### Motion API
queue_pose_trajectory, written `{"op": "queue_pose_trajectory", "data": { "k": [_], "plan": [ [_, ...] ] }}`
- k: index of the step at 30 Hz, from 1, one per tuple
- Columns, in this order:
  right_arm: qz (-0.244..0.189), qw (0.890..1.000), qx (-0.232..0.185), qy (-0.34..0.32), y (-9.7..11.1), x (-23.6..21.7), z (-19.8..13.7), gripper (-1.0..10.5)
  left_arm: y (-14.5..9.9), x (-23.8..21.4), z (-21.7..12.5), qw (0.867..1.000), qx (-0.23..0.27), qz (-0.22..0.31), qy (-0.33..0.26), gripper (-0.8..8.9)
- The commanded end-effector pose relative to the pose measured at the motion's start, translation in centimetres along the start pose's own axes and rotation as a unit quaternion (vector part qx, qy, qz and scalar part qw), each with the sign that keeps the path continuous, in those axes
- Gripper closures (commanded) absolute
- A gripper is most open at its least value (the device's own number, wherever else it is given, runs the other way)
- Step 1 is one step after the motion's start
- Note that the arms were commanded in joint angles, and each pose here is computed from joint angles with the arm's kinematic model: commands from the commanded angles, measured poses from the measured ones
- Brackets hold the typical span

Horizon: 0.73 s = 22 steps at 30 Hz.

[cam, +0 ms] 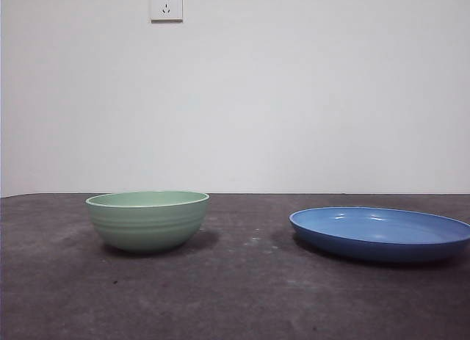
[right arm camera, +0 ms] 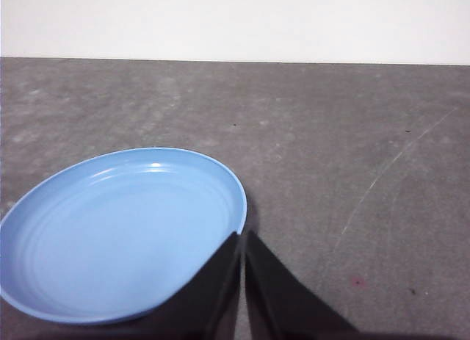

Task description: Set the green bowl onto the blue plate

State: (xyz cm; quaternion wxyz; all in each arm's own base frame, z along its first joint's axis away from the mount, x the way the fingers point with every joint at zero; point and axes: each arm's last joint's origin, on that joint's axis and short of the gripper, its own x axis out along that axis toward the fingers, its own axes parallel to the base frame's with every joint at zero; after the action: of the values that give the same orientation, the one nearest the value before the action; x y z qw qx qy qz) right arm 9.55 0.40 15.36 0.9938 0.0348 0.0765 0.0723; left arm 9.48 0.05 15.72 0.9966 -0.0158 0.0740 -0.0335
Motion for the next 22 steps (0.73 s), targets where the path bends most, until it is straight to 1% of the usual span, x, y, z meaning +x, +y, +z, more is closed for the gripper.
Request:
{"op": "queue_pose_trajectory", "data": {
  "k": [1,5,8,10,13,16,22],
  "plan": [
    [0.005,1.0,0.029,-0.001,0.0,0.0,-0.1,9.4,0.0,0.2,-0.5,0.999,-0.042,0.001,0.0,8.04],
    [0.003,0.997,0.072,0.002,0.0,0.0,-0.2,9.4,0.0,0.2,-0.3,0.991,-0.135,-0.001,-0.008,8.04],
    [0.001,0.996,0.09,0.001,0.0,0.0,-0.2,9.4,0.0,0.2,-0.3,0.986,-0.168,-0.001,-0.008,8.04],
    [0.002,0.994,0.111,0.001,0.0,0.0,-0.2,9.4,0.0,0.2,-0.3,0.981,-0.191,-0.001,-0.007,8.04],
    [0.02,0.992,0.125,-0.001,0.1,0.0,0.0,9.4,0.0,0.1,-0.2,0.974,-0.225,-0.002,-0.009,8.04],
    [0.026,0.99,0.135,-0.005,0.2,-0.1,0.4,9.4,0.0,-0.1,0.5,0.968,-0.249,-0.01,-0.018,8.04],
    [0.034,0.989,0.138,-0.043,0.5,-1.0,2.9,9.4,-0.3,-1.0,3.1,0.966,-0.251,-0.039,-0.042,8.04]
  ]
}}
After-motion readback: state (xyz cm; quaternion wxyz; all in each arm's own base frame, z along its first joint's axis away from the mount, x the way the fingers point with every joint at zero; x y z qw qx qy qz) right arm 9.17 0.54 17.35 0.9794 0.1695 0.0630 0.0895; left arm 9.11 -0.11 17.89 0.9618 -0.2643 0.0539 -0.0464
